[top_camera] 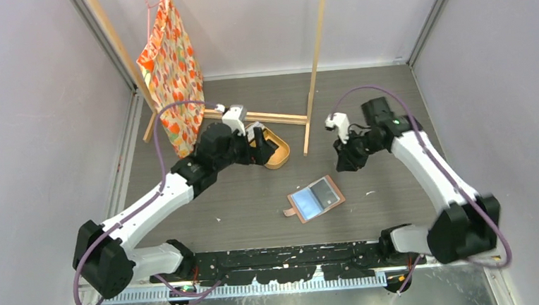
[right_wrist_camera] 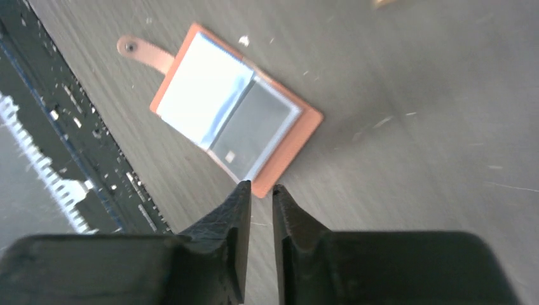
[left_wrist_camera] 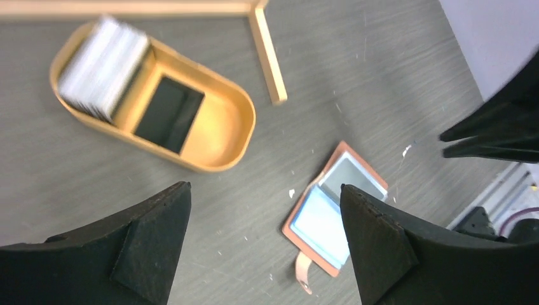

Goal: Put the credit cards into the card holder
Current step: Pick up the credit card from the storage box.

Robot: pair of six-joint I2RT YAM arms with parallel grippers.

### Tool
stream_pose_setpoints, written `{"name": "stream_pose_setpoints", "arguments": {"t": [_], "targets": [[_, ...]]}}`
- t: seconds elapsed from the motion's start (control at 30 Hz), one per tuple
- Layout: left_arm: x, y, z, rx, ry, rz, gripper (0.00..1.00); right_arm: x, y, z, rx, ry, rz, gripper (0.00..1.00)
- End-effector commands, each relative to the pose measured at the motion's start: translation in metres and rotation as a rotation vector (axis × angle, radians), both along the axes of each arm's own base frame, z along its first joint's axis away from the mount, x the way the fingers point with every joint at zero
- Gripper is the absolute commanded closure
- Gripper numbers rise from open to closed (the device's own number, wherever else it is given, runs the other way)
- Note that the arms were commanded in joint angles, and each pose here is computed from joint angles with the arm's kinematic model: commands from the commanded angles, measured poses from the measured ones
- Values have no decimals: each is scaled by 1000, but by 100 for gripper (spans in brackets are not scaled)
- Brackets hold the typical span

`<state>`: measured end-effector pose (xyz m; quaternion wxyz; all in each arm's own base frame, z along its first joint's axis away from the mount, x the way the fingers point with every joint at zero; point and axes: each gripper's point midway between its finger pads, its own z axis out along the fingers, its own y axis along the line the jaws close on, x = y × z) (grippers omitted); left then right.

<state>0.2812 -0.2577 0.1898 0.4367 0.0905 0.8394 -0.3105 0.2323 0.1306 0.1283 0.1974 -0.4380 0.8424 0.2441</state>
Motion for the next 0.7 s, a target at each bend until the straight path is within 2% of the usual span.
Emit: {"name": "stream_pose_setpoints", "arguments": {"t": [0.0, 0.07, 0.2, 0.3, 0.4, 0.5, 0.67], "targets": [[14, 23, 18, 264, -71, -31, 13, 7, 7, 51, 158, -219, -1, 68], [27, 28, 20, 383, -132, -69, 13, 4, 16, 64, 221, -224, 18, 61], [53, 32, 22, 620, -212, -170, 11, -1, 32, 90, 318, -167, 80, 60], [73, 27, 15, 760, -216, -263, 9, 4, 35, 99, 332, -158, 95, 60], [93, 26, -2, 893, -158, -306, 6, 13, 32, 98, 299, -172, 76, 60], [113, 26, -1, 983, -117, -299, 3, 16, 26, 87, 257, -163, 55, 60], [147, 14, 6, 1041, -91, -242, 0, 18, 3, 66, 198, -132, 8, 59]]}}
